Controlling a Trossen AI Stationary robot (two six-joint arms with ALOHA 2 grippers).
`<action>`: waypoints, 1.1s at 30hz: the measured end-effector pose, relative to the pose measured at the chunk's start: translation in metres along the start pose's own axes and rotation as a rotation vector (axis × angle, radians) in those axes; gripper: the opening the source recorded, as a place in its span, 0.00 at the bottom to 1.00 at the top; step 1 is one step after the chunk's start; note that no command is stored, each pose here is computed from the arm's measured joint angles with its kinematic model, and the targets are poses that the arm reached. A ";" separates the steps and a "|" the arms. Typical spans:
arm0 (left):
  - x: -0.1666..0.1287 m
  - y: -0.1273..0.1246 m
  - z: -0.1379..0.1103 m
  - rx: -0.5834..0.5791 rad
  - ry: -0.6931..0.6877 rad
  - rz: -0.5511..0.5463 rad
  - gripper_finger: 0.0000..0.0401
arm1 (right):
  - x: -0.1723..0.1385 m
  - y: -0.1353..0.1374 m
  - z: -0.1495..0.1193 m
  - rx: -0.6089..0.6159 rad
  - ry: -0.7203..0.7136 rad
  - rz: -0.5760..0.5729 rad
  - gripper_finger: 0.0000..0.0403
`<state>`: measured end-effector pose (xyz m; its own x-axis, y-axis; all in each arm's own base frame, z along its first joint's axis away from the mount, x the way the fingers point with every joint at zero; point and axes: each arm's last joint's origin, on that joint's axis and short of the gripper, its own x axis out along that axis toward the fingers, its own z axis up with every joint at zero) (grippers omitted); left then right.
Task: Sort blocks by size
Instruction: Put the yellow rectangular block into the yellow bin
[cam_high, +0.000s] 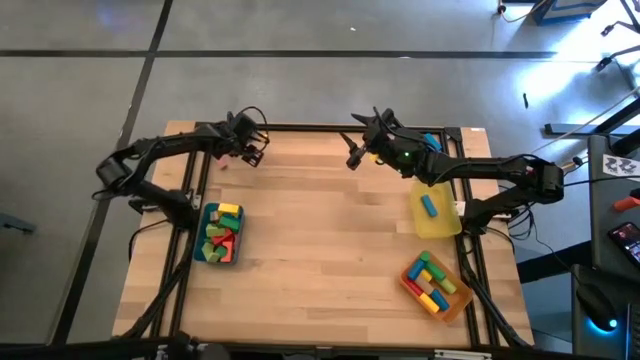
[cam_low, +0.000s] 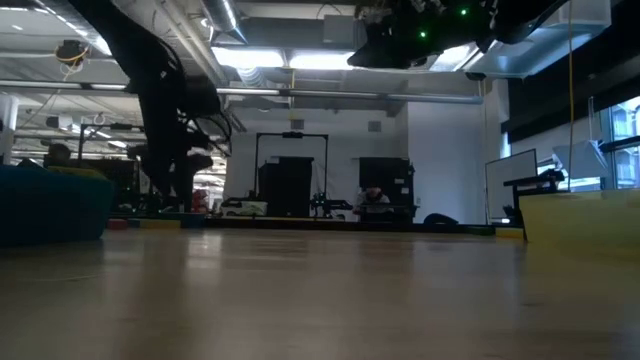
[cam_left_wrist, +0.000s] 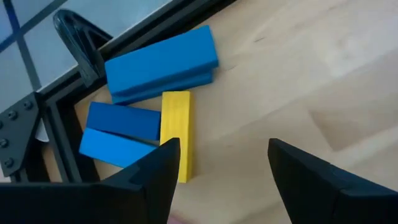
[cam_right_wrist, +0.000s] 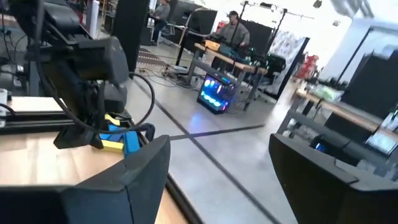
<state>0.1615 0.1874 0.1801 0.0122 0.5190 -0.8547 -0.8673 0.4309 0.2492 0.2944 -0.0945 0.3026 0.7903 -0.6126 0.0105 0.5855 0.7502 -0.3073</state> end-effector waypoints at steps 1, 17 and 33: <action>0.005 0.001 0.001 -0.002 0.009 0.006 0.56 | 0.000 0.000 0.001 -0.008 -0.007 -0.002 0.68; 0.043 -0.002 0.008 -0.001 0.104 0.052 0.44 | 0.000 -0.001 0.005 -0.039 -0.052 -0.004 0.68; 0.041 -0.004 0.010 0.040 0.153 0.026 0.35 | 0.000 0.000 0.002 -0.047 -0.030 0.012 0.68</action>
<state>0.1708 0.2142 0.1482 -0.0885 0.4134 -0.9062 -0.8458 0.4493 0.2876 0.2949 -0.0941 0.3050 0.8028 -0.5952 0.0345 0.5672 0.7445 -0.3522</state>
